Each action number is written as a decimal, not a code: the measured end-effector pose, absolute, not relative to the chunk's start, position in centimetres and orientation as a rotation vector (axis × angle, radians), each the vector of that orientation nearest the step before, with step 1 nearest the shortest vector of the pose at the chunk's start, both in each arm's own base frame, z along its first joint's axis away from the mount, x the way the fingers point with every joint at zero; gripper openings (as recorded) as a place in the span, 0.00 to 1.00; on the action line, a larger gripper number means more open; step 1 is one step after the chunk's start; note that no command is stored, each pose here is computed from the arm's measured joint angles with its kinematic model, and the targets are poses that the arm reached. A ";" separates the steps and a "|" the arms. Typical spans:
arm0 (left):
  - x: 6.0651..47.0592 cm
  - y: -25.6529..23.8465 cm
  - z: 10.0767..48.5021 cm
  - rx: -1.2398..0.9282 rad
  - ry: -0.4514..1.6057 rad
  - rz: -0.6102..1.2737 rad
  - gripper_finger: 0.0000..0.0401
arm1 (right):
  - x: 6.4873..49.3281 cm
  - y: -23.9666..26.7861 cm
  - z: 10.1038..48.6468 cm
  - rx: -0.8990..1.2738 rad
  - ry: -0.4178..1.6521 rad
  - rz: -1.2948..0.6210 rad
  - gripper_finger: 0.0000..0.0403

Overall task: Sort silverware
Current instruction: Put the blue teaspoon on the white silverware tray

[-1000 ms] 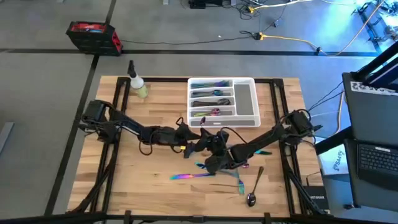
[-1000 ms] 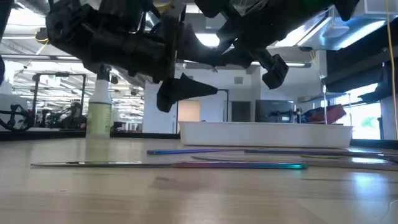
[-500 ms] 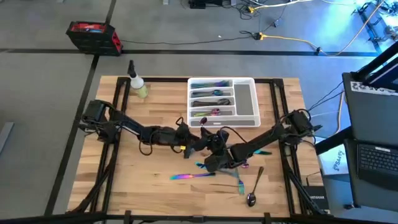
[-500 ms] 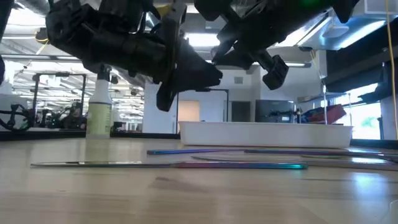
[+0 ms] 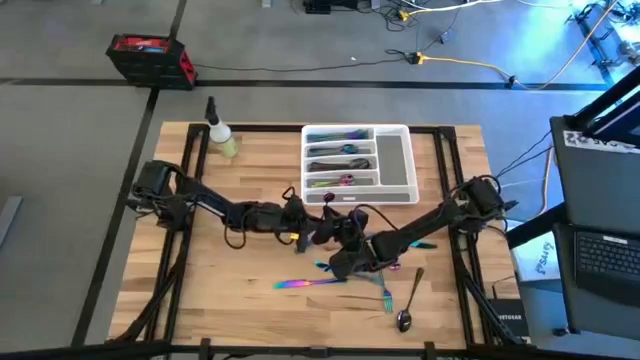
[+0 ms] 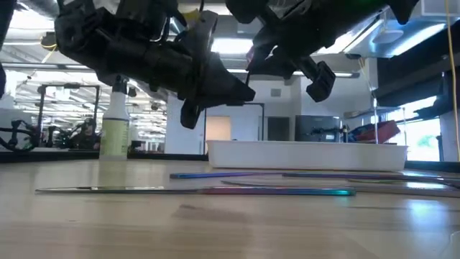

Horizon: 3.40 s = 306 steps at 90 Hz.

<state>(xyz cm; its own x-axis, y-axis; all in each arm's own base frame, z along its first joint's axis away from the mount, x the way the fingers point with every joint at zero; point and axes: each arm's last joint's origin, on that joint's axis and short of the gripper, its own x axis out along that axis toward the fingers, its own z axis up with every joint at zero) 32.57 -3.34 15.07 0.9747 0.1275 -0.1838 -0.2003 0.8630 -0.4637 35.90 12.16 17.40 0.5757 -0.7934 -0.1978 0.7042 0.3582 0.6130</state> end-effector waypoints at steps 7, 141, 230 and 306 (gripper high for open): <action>32.6 -3.0 15.3 -0.515 0.135 0.180 0.00 | 35.5 12.0 18.0 0.696 -0.093 -0.963 0.03; 38.2 16.9 17.3 -0.406 1.111 0.011 0.00 | 22.8 9.1 26.0 0.139 0.641 -0.942 0.46; 40.6 11.9 21.7 -0.120 0.942 0.120 0.46 | 22.4 14.9 21.0 -0.105 1.064 -0.667 0.46; 36.3 -3.9 15.7 -0.305 0.161 -0.169 0.46 | 16.3 19.5 11.2 0.022 0.818 -0.588 0.34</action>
